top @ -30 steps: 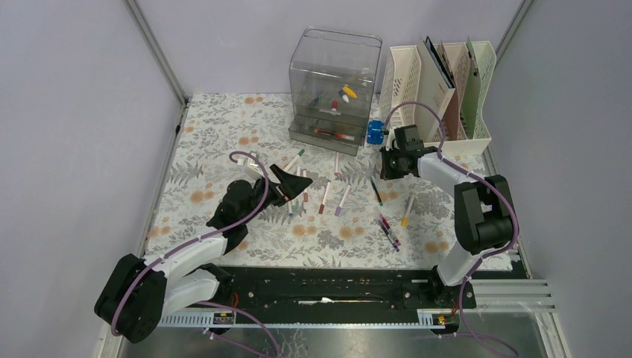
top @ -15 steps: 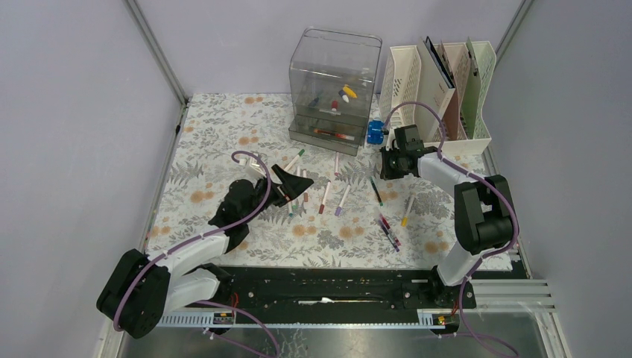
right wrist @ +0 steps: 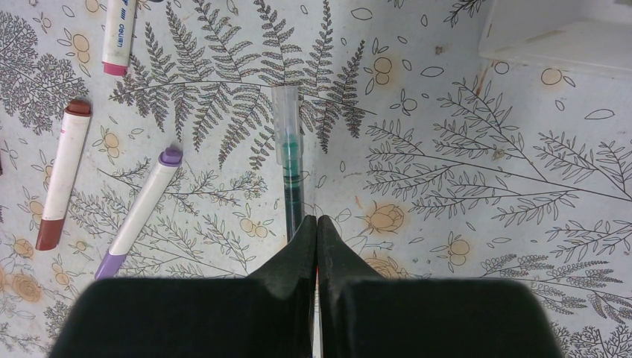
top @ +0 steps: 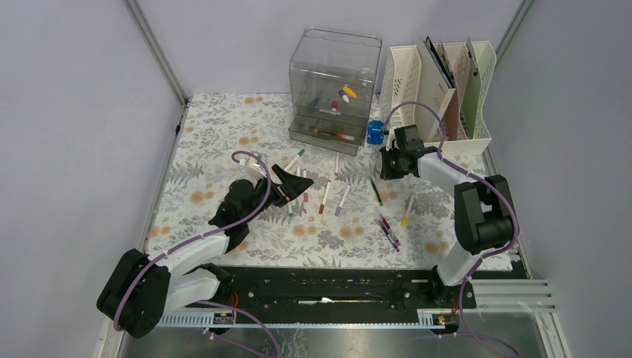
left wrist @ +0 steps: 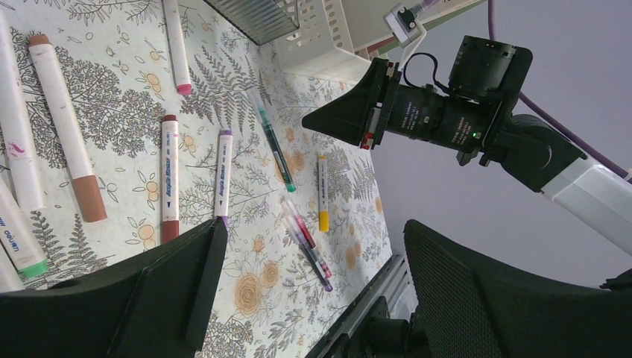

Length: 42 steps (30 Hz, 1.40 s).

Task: Organize the desk
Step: Pick up the stationery from the center of the board.

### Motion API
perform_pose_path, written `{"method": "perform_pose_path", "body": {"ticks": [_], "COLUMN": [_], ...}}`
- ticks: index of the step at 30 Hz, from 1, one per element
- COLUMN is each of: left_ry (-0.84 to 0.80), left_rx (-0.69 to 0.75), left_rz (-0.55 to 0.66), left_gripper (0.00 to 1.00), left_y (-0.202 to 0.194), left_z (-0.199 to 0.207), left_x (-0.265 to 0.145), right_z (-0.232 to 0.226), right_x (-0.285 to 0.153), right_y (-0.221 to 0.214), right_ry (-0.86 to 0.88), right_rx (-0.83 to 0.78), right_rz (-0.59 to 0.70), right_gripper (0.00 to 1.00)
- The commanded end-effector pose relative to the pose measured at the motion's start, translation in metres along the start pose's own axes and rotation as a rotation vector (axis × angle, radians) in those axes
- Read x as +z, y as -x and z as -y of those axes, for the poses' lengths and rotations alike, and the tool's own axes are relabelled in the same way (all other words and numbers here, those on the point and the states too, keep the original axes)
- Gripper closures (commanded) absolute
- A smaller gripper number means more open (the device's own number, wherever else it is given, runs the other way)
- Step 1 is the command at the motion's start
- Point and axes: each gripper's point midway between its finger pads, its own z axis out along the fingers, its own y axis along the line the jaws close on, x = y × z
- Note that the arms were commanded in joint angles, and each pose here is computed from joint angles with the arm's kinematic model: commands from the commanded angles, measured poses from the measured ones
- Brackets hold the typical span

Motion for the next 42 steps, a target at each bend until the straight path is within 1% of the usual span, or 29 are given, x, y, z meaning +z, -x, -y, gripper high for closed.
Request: {"method": "perform_pose_path", "body": {"ticks": [1, 42], "left_ry": [-0.067, -0.064], "left_rx": [0.012, 0.006], "left_rz": [0.034, 0.029], "left_gripper": [0.07, 0.07], "left_y": [0.0098, 0.0083], "left_z": [0.0171, 0.0145], "left_x": [-0.0018, 0.0008], "right_z": [-0.0015, -0.0018], "right_x": [-0.0008, -0.0021], "right_y": [0.0029, 0.0019], "right_ry": [0.006, 0.007], "right_rx": [-0.015, -0.016], "right_rz": [0.007, 0.008], "right_gripper": [1.0, 1.0]}}
